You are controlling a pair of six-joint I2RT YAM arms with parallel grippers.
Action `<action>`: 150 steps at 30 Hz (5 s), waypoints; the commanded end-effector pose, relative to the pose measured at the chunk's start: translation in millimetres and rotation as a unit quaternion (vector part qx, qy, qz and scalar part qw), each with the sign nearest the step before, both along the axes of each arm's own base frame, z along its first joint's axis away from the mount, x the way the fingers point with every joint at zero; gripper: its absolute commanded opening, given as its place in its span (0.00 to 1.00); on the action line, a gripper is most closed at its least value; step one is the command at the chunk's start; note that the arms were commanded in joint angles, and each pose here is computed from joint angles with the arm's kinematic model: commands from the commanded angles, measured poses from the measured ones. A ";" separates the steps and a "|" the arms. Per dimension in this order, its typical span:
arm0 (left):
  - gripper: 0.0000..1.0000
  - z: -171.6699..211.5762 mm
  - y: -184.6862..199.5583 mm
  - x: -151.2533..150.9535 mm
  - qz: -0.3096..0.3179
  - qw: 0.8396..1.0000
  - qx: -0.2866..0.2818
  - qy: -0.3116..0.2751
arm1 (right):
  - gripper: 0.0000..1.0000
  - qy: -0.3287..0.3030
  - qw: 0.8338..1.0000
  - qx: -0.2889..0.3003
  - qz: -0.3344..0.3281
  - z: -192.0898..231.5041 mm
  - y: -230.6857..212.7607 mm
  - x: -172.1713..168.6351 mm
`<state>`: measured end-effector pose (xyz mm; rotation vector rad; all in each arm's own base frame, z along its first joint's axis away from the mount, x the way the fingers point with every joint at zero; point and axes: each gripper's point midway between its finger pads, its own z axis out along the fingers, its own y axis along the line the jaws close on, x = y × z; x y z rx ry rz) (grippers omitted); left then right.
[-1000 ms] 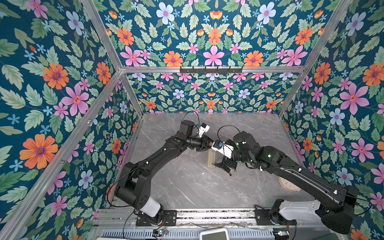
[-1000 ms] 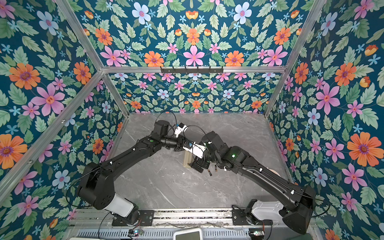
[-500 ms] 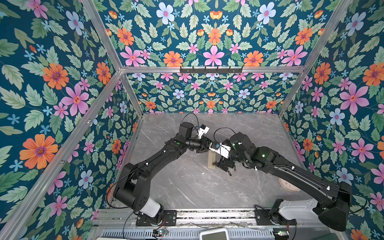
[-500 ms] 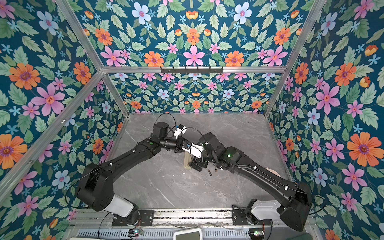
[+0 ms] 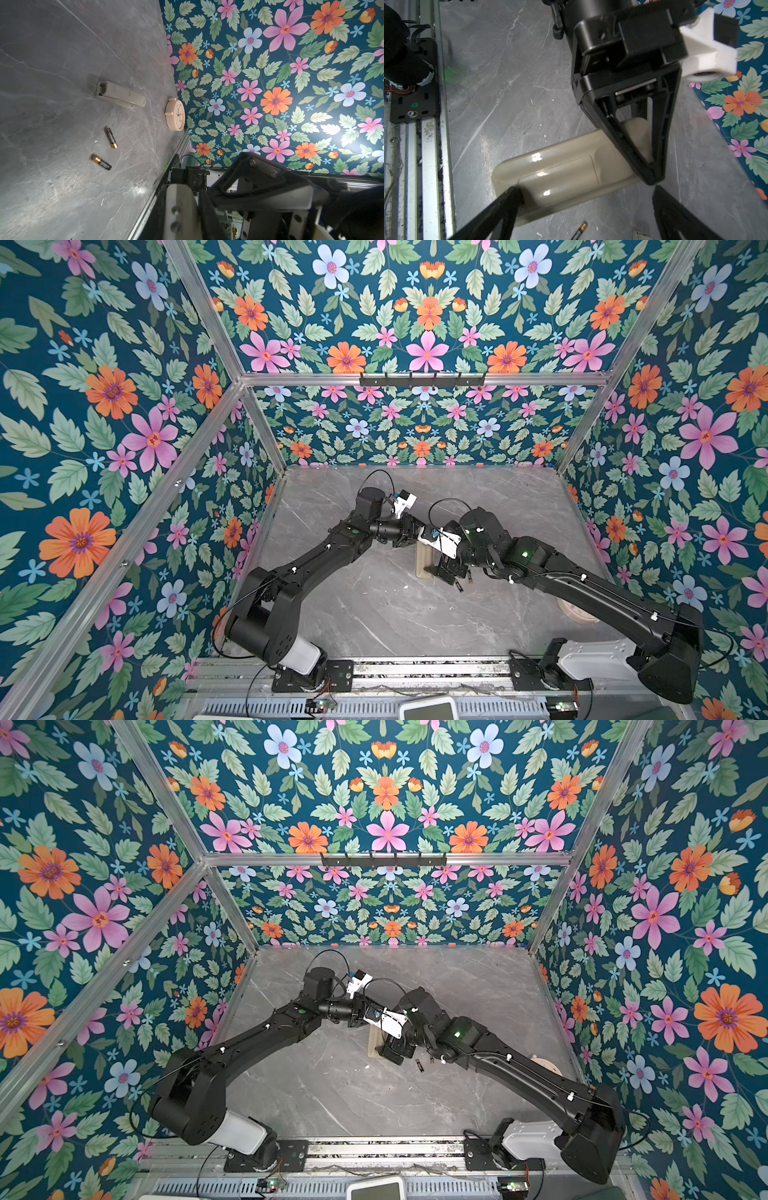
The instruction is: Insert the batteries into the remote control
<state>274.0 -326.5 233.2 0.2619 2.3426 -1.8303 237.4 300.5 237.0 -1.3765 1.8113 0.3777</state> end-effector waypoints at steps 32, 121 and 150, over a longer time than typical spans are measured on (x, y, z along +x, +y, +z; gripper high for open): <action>0.00 14.0 -1.5 -5.6 -0.010 1.000 -0.022 0.009 | 0.99 -0.191 0.978 -0.016 -0.081 35.3 -11.0 37.0; 0.00 -0.1 15.2 -28.0 -0.063 0.997 0.015 0.032 | 0.99 -0.071 0.995 0.017 0.066 1.8 36.4 -16.7; 0.00 -13.3 14.3 -24.7 -0.058 0.997 0.029 0.044 | 0.99 -0.230 0.973 0.010 -0.013 42.0 27.2 17.6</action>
